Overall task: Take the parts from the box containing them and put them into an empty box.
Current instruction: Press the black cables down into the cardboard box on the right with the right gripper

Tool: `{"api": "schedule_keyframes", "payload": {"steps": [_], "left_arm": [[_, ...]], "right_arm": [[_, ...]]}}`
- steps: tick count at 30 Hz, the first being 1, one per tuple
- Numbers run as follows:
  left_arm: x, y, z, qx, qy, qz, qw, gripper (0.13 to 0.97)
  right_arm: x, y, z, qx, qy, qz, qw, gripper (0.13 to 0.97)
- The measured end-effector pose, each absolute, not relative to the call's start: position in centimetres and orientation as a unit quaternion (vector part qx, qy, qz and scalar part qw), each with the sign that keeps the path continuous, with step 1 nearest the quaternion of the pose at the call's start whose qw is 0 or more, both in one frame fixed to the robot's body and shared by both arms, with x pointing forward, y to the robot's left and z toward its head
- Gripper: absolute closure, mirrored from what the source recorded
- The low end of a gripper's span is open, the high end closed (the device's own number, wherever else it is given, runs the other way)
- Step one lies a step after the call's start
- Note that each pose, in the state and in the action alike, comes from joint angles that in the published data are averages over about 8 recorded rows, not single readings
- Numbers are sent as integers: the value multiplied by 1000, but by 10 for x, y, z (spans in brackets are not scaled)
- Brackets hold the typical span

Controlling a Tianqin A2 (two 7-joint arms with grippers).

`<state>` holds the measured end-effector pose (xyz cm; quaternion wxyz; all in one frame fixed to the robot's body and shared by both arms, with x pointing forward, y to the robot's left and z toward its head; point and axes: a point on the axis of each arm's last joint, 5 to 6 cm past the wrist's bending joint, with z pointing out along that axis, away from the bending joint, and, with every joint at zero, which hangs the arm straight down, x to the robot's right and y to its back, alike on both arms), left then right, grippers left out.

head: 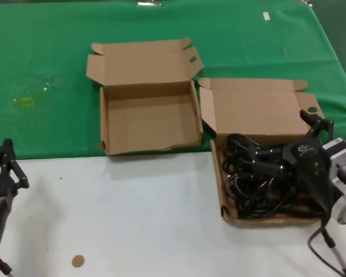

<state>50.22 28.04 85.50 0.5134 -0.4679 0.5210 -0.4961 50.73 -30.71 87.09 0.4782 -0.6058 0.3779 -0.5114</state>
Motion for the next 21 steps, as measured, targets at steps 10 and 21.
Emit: {"api": "schedule_keyframes", "payload": {"steps": [10, 21], "left_arm": [[502, 280, 855, -468, 521, -496, 513, 953], [502, 280, 855, -468, 521, -496, 513, 953]], "right_arm": [[514, -339, 891, -687, 284, -498, 447, 130], [528, -377, 936, -782, 166, -446, 402, 130]]}}
